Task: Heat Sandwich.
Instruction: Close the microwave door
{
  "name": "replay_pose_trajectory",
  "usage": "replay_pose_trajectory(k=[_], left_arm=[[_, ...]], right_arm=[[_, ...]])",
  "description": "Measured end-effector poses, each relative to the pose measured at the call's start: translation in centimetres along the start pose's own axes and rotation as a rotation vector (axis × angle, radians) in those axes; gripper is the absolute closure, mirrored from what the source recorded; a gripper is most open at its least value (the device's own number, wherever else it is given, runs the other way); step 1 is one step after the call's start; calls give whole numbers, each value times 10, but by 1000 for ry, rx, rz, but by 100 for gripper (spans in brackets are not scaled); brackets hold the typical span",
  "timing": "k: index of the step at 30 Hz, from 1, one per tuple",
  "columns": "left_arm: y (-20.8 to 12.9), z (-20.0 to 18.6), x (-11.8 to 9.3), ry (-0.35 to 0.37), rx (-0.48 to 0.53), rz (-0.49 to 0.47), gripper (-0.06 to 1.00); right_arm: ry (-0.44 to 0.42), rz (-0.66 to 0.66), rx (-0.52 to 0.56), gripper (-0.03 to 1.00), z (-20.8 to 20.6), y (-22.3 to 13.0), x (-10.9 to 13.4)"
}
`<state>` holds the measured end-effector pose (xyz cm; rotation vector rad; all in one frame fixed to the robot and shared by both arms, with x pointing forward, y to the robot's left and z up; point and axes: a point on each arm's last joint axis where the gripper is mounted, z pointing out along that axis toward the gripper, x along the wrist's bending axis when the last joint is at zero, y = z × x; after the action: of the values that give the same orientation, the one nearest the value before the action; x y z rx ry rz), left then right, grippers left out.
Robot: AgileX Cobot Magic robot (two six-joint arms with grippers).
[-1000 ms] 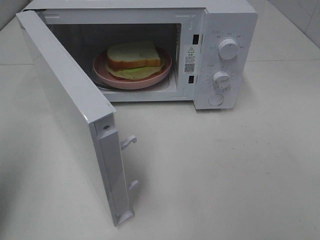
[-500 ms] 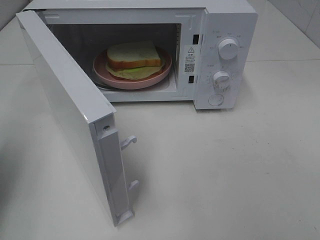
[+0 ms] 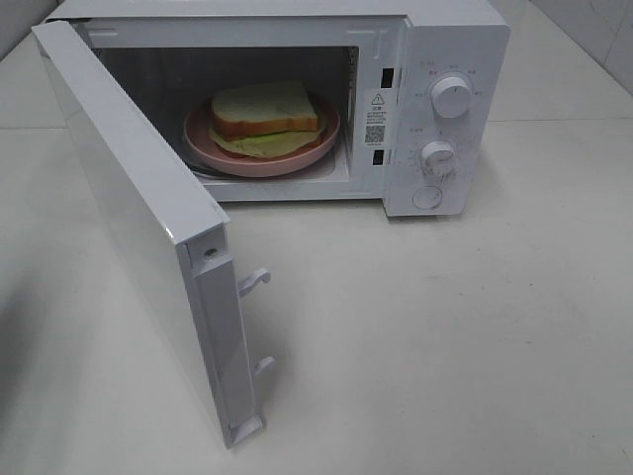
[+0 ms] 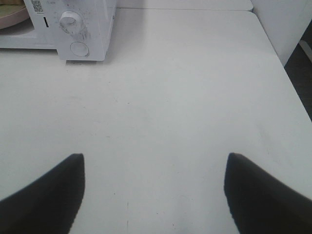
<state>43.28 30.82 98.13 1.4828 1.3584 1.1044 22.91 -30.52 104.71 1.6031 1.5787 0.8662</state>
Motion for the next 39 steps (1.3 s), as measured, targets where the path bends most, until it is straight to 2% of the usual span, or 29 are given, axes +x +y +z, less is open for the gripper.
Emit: replay_pose_trajectory(k=[3, 4, 5, 8, 17, 18, 19, 22, 26, 31, 39], left_arm=[[-1, 6, -7, -76, -29, -9, 94], [-1, 10, -12, -132, -49, -19, 94], [-1, 10, -12, -132, -49, -19, 94], [-5, 15, -22, -241, -72, 9, 94], [-15, 26, -32, -332, -101, -20, 94], [-15, 28, -39, -366, -103, -21, 94], [-15, 28, -39, -366, -103, -21, 94], [-14, 32, -58, -430, -106, 1, 94], [-15, 37, -67, -435, -100, -4, 94], [-16, 44, -91, -466, -90, -18, 94], [-17, 54, -114, -455, -74, -18, 94]], right_arm=[[0, 0, 0, 20, 0, 0, 0], [0, 0, 0, 20, 0, 0, 0], [0, 0, 0, 20, 0, 0, 0], [0, 0, 0, 20, 0, 0, 0], [0, 0, 0, 20, 0, 0, 0], [0, 0, 0, 20, 0, 0, 0], [0, 0, 0, 20, 0, 0, 0], [0, 0, 0, 20, 0, 0, 0], [0, 0, 0, 20, 0, 0, 0], [0, 0, 0, 20, 0, 0, 0], [0, 0, 0, 20, 0, 0, 0]])
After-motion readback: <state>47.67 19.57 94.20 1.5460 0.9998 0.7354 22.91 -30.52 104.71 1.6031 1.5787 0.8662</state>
